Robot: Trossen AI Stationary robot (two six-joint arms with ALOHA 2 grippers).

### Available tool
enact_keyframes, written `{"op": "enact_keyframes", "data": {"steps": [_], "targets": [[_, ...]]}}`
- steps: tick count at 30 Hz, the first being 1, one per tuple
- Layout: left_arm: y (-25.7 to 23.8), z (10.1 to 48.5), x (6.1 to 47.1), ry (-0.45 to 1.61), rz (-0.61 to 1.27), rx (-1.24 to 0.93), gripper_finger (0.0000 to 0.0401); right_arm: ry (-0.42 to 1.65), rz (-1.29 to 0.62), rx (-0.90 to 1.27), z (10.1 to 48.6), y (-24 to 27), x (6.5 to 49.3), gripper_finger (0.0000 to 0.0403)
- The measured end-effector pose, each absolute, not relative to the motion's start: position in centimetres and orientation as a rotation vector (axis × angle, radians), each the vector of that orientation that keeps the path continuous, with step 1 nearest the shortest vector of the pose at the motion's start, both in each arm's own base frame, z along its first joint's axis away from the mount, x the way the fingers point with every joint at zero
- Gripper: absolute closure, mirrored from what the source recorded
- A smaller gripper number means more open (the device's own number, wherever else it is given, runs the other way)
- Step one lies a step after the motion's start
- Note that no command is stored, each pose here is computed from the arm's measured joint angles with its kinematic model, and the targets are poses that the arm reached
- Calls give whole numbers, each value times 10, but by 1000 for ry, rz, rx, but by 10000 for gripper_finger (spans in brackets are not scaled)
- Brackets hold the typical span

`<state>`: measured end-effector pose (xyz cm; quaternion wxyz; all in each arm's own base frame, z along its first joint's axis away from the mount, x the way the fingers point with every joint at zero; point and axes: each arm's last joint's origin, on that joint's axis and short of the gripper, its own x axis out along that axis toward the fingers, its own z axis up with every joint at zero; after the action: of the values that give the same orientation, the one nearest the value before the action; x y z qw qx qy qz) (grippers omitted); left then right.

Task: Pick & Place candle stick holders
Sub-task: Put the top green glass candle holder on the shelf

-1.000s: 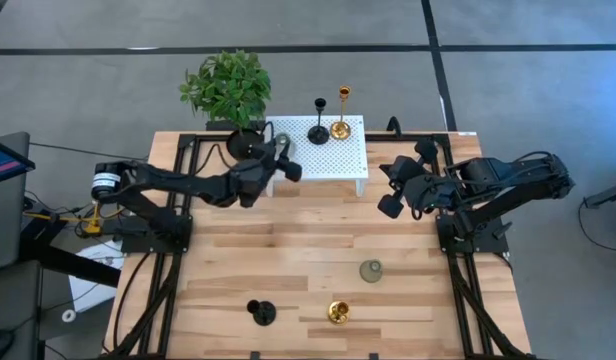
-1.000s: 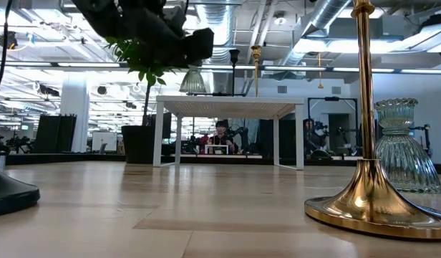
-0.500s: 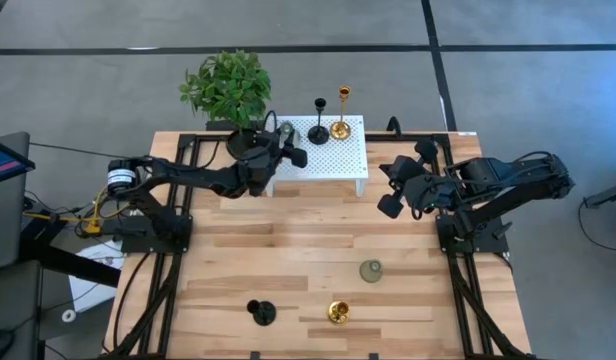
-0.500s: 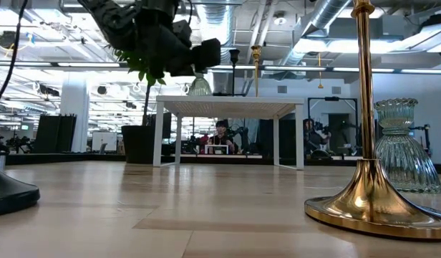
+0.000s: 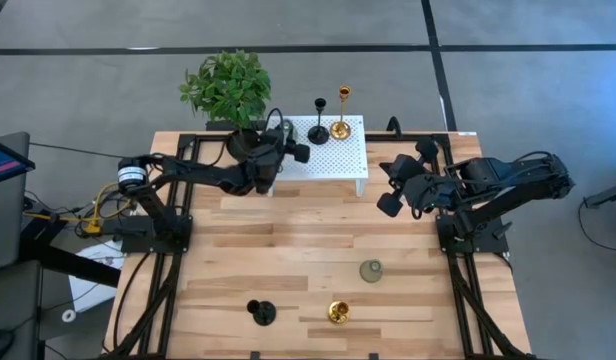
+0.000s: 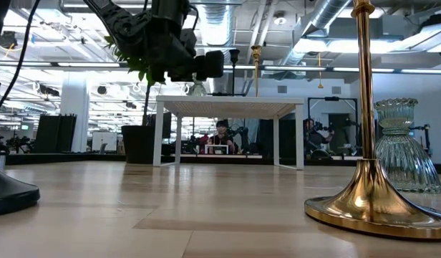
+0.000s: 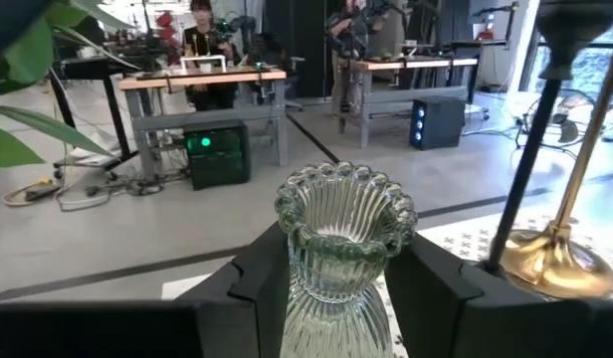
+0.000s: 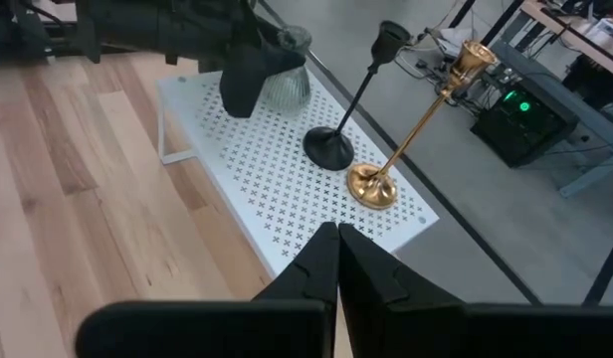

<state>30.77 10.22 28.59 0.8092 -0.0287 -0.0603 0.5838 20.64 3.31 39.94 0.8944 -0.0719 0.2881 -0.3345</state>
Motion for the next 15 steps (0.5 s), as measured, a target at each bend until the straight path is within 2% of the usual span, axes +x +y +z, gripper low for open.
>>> {"op": "enact_keyframes", "data": {"steps": [15], "targets": [[109, 286, 306, -157, 1259, -95, 263, 597, -694, -149, 399, 33, 206, 403]]}}
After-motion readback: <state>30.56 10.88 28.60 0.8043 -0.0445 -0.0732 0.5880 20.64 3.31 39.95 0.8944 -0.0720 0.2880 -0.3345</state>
